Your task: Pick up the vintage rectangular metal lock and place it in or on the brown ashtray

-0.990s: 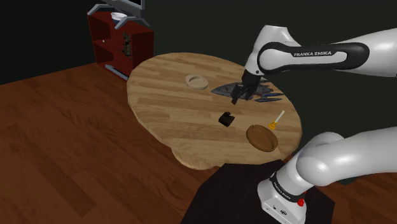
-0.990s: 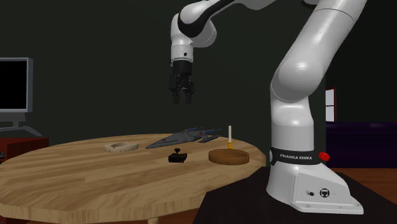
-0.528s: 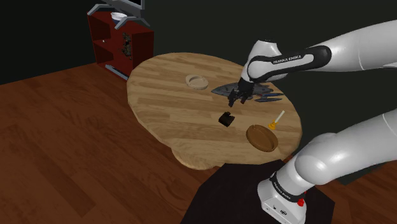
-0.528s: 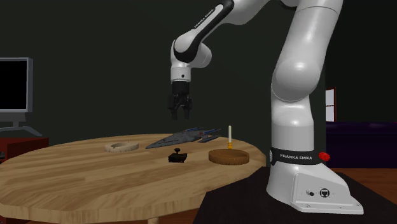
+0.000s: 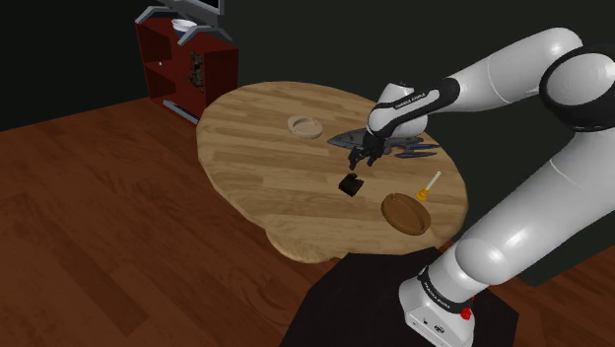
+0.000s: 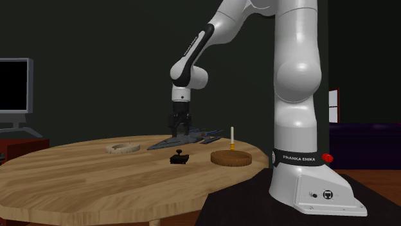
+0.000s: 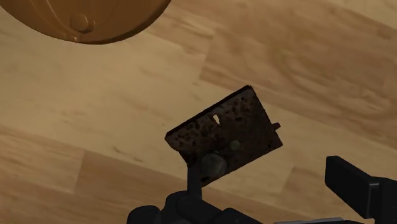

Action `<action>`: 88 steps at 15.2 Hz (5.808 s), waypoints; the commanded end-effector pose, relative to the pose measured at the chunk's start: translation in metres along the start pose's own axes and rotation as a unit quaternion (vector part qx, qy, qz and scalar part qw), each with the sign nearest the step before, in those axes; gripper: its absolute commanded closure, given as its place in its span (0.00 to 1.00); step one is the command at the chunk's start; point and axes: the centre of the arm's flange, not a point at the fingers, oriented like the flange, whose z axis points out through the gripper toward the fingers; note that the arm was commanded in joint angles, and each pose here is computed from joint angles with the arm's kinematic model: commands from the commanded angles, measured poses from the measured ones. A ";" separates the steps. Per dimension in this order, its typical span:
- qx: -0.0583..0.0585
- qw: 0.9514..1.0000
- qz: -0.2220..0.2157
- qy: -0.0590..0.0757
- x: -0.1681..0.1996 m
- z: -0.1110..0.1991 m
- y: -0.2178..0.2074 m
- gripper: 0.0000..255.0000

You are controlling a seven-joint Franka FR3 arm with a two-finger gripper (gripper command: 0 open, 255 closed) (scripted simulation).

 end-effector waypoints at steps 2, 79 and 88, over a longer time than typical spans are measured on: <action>0.001 1.000 0.011 0.003 0.016 0.029 0.024 0.00; 0.001 1.000 0.013 0.003 -0.189 0.009 0.156 1.00; 0.001 1.000 0.013 0.003 -0.189 0.037 0.156 1.00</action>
